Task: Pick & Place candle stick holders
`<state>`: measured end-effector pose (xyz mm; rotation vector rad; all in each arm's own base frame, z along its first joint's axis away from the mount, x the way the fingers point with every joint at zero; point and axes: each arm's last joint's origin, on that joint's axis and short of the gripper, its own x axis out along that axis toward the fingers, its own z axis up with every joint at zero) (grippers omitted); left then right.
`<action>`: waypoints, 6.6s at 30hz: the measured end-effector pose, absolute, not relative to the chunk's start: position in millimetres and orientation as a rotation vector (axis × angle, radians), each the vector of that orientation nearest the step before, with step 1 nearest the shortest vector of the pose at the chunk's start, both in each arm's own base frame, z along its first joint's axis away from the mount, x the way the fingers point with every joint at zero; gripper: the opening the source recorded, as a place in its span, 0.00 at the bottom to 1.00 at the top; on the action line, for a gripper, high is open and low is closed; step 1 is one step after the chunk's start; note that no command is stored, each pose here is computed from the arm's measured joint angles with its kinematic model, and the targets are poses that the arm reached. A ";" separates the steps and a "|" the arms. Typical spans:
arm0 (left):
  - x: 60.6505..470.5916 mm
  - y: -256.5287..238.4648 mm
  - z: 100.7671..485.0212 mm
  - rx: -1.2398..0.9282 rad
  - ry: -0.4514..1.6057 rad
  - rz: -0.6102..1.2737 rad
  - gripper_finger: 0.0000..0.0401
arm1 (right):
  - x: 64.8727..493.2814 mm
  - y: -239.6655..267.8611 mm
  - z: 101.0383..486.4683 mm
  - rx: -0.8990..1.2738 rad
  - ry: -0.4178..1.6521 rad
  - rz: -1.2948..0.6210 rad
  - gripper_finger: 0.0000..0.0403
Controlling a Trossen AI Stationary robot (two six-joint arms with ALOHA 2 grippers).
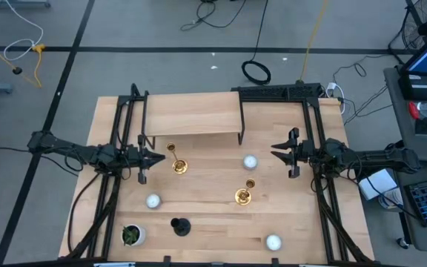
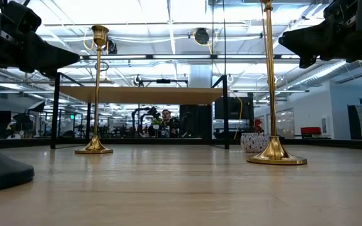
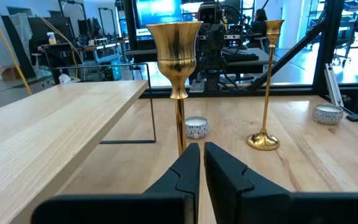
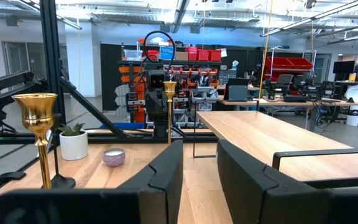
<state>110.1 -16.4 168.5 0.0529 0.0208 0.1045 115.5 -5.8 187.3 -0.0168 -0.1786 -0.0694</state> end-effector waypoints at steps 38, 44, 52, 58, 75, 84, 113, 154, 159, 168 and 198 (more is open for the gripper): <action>110.1 -16.4 168.3 0.066 0.023 0.106 0.08 | 115.6 -5.8 187.2 -0.017 -0.179 -0.069 0.23; 110.1 -16.4 168.4 0.074 0.024 0.106 0.08 | 115.6 -5.8 187.2 -0.017 -0.179 -0.069 0.23; 110.1 -16.4 168.3 -0.050 0.017 0.108 0.09 | 115.6 -5.8 187.2 -0.017 -0.179 -0.069 0.23; 110.1 -16.4 168.5 -0.027 0.018 0.107 0.24 | 115.5 -5.8 187.3 -0.017 -0.179 -0.069 0.23; 109.5 -16.1 188.0 -0.031 -0.075 0.112 0.50 | 111.6 -7.0 201.8 -0.163 -0.325 -0.144 0.23; 112.5 -16.6 203.2 -0.053 -0.044 0.121 0.50 | 111.5 -4.3 224.2 -0.247 -0.451 -0.075 0.27; 164.3 -25.2 173.9 0.012 0.087 0.264 0.36 | 153.9 -5.3 229.3 -0.239 -0.225 -0.017 0.43; 133.2 24.1 398.7 0.145 -0.050 0.525 0.04 | 154.1 -5.3 229.0 -0.239 -0.219 -0.017 0.42; 129.0 48.2 398.4 0.124 -0.055 0.571 0.04 | 154.1 -5.3 229.0 -0.239 -0.219 -0.017 0.42; 122.7 104.0 387.0 0.038 0.015 0.644 0.04 | 154.1 -5.3 229.2 -0.231 -0.220 -0.016 0.42; 124.5 189.9 347.7 -0.069 0.196 0.799 0.04 | 154.1 -5.3 229.0 -0.203 -0.218 -0.012 0.42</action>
